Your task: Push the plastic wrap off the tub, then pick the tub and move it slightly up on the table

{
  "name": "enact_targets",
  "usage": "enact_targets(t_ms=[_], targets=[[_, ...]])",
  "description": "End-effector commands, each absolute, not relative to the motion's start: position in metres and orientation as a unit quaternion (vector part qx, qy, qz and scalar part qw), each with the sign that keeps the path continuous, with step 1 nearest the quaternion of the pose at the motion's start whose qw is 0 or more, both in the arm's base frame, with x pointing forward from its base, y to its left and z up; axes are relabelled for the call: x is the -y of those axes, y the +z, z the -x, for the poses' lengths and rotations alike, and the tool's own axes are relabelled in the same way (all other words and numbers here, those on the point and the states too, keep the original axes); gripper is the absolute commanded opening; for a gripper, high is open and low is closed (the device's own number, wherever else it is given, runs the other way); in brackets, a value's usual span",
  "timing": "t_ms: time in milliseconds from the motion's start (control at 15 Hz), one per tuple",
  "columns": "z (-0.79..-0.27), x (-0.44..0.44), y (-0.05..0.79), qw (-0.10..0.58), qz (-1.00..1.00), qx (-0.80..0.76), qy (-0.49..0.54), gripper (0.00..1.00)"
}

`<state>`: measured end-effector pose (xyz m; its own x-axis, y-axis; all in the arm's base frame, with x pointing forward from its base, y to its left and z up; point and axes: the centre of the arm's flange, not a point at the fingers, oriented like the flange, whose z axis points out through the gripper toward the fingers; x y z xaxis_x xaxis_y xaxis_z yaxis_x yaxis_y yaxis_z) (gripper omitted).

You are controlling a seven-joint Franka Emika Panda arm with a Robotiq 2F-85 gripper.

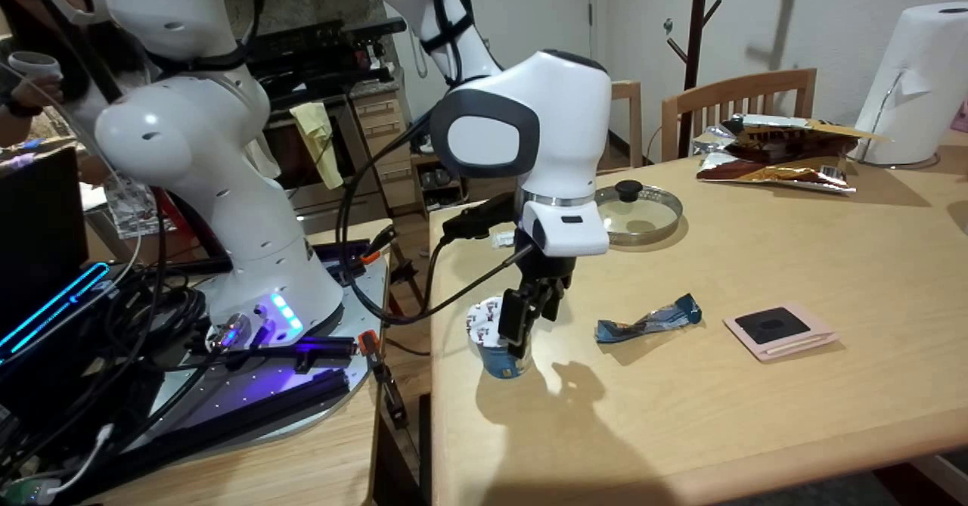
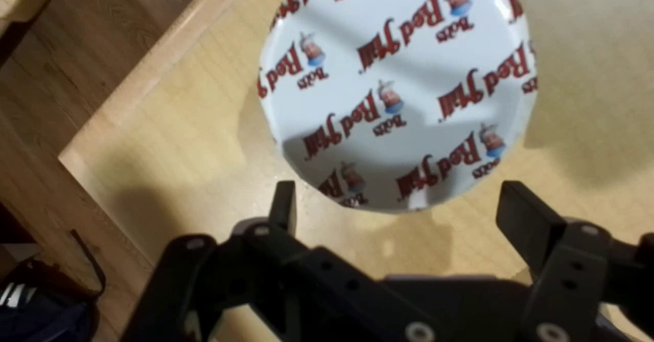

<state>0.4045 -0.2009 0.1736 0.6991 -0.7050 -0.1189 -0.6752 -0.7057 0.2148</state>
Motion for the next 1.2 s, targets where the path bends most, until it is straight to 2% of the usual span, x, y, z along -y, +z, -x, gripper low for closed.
enact_targets(t_ms=[0, 1133], targets=[[-0.387, 0.194, 0.182, 0.082, -0.908, 0.4, -0.093, 1.0], [-0.374, 0.176, 0.175, 0.054, -0.905, 0.408, -0.111, 1.0]])
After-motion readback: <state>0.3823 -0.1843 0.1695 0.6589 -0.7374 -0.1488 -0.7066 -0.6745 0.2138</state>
